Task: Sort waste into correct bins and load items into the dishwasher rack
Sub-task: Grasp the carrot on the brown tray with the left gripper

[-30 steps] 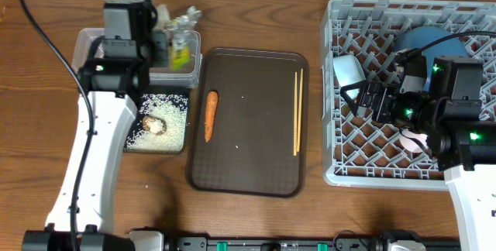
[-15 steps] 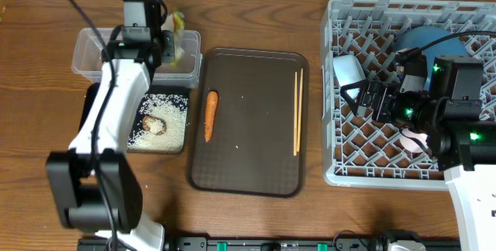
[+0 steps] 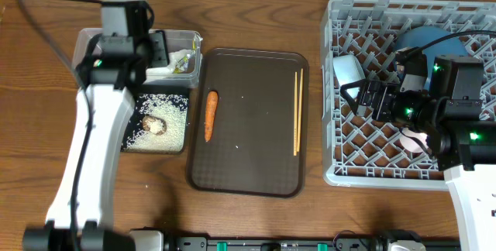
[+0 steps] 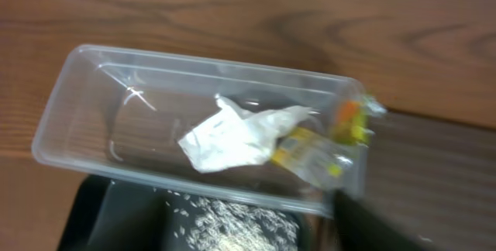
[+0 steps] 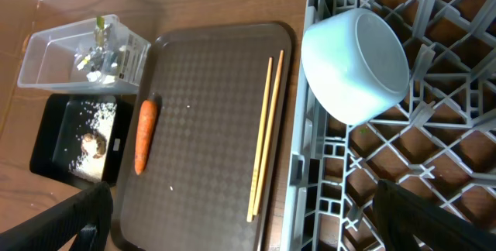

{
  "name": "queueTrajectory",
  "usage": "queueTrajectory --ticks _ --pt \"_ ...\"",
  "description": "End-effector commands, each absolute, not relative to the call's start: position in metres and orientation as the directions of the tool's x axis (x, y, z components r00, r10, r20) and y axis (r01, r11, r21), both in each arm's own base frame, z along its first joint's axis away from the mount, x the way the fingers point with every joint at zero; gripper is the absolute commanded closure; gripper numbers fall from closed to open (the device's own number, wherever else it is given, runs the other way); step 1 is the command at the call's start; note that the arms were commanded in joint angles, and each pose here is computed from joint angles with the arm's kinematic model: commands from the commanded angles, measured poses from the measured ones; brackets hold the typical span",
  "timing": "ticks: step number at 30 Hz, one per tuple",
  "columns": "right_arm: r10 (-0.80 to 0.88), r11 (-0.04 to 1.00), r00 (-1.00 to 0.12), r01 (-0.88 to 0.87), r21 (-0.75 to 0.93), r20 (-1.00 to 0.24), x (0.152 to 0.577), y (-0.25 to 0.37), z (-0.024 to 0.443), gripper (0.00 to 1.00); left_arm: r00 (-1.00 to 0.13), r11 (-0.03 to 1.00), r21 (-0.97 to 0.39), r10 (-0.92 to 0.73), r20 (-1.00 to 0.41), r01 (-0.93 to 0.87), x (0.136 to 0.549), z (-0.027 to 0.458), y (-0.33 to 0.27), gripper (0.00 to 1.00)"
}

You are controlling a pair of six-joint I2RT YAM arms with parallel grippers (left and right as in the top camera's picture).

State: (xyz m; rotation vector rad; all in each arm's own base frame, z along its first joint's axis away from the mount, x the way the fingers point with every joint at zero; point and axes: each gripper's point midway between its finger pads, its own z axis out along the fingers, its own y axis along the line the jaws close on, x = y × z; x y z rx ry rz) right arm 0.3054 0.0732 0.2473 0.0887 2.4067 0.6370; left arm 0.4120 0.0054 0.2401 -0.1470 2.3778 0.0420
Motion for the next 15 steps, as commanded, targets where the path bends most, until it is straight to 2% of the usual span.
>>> queueTrajectory --ticks 1,3,8,11,15 --pt "0.186 0.880 -0.786 -0.134 0.456 -0.589 0.306 0.081 0.254 0.01 -0.764 0.991 -0.134 -0.109 -0.636 -0.029 0.398 0.237 -0.023 0.76" --pt "0.186 0.880 -0.788 -0.133 0.456 -0.587 0.305 0.081 0.253 0.01 -0.821 0.986 -0.166 -0.092 -0.564 0.003 0.382 0.223 -0.037 0.75" --pt "0.185 0.880 -0.790 -0.131 0.456 -0.584 0.305 0.081 0.253 0.01 -0.930 0.984 -0.159 0.021 -0.368 0.085 0.337 0.182 -0.075 0.46" --pt "0.186 0.880 -0.790 -0.131 0.457 -0.584 0.305 0.081 0.253 0.01 -0.950 0.977 -0.142 0.110 -0.293 0.157 0.318 0.148 -0.100 0.40" --pt "0.186 0.880 -0.790 -0.131 0.457 -0.584 0.305 0.081 0.253 0.01 -0.939 0.974 -0.053 0.199 -0.280 0.222 0.316 0.105 -0.116 0.35"
